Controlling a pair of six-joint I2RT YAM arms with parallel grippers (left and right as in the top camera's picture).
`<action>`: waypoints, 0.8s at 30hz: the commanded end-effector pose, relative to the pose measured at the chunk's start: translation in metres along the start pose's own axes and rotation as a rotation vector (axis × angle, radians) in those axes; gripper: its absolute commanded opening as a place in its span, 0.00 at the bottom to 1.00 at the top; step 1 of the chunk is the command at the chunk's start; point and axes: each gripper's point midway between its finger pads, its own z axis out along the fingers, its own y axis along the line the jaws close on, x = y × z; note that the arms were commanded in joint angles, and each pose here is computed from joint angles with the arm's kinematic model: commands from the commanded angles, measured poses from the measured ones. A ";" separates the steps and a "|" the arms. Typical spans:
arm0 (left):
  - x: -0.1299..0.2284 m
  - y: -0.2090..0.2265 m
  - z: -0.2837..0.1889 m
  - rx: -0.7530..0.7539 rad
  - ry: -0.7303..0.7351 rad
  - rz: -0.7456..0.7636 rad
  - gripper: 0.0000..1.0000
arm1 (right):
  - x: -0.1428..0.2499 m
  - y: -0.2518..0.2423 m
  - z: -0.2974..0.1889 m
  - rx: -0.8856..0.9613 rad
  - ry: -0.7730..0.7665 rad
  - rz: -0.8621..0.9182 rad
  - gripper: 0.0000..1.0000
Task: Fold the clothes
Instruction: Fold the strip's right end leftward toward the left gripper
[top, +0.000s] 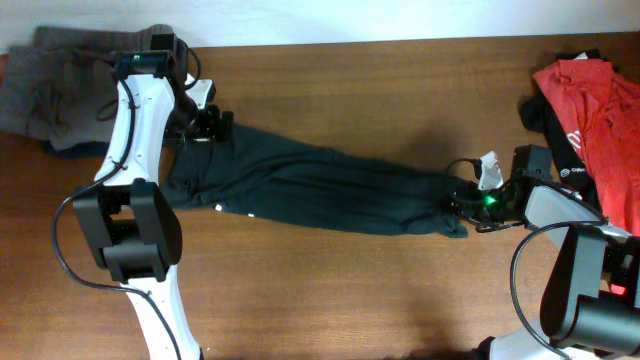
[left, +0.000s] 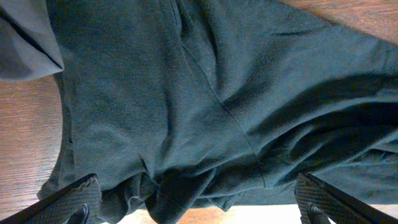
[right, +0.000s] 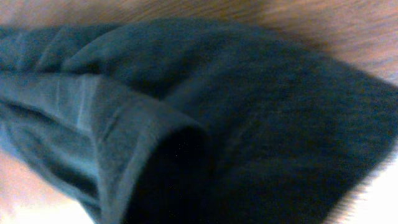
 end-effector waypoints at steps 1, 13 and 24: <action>-0.005 -0.003 -0.008 0.013 -0.028 0.012 0.99 | 0.004 -0.014 0.004 0.079 0.012 0.024 0.15; -0.005 -0.003 -0.008 0.012 -0.029 0.012 0.99 | -0.047 -0.074 -0.094 0.449 -0.035 0.169 0.04; -0.005 -0.003 -0.008 0.013 -0.029 0.012 0.99 | -0.057 -0.018 -0.087 0.623 0.023 -0.062 0.04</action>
